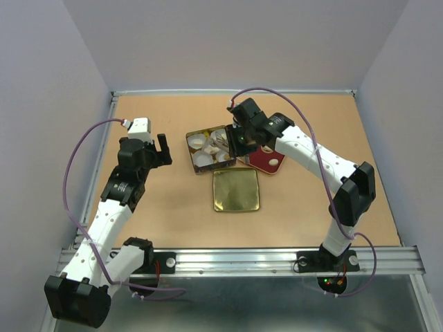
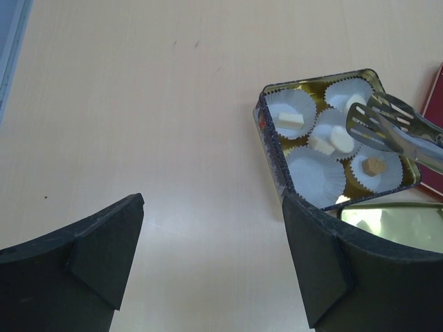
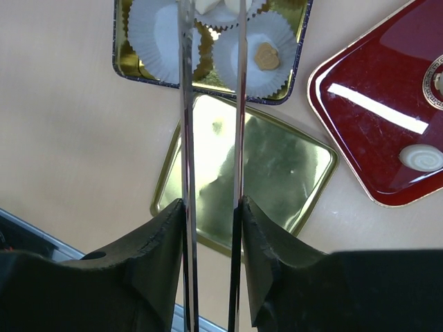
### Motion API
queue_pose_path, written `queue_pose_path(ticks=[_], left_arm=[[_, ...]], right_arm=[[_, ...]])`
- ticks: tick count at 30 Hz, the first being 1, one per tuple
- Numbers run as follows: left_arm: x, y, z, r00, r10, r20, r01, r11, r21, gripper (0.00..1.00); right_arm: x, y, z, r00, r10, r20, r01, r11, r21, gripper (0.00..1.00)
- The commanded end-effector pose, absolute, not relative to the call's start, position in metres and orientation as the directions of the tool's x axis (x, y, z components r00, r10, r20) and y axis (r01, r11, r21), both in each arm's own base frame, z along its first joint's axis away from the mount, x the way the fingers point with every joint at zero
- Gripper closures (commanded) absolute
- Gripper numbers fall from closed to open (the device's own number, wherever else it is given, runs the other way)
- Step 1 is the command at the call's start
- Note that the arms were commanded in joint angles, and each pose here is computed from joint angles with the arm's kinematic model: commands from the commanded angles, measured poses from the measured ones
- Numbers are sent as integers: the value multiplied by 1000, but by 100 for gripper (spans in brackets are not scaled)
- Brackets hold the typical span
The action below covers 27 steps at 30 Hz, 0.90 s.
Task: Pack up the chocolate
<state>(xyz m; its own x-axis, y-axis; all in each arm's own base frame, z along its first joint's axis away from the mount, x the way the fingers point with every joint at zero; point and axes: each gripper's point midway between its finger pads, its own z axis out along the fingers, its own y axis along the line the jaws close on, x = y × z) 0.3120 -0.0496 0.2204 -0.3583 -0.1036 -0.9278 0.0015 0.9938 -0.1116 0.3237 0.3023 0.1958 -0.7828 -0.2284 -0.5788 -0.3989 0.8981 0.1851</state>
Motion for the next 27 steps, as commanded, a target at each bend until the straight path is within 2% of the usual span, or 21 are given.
queue_pose_path(ticks=[1,11,20,27], left_arm=[[313,-47,222,-343,-103,-934,-8,994,-107,7],[316,-49,223,-343,-99,-934,0,994,-106,7],[318,-54,225,-341,-108,-934,18,992,-122,7],[318,-57,226,-341,-117,-933,30,990,-136,7]], right_arm=[[336,317,232,-720,-196,-666,-435,875,212,57],[343,301,253,-678,-164,-717,-393,905,165,57],[337,216,258,-684,-86,-724,-250,960,122,57],[323,160,232,-718,-82,-691,-174,983,64,57]])
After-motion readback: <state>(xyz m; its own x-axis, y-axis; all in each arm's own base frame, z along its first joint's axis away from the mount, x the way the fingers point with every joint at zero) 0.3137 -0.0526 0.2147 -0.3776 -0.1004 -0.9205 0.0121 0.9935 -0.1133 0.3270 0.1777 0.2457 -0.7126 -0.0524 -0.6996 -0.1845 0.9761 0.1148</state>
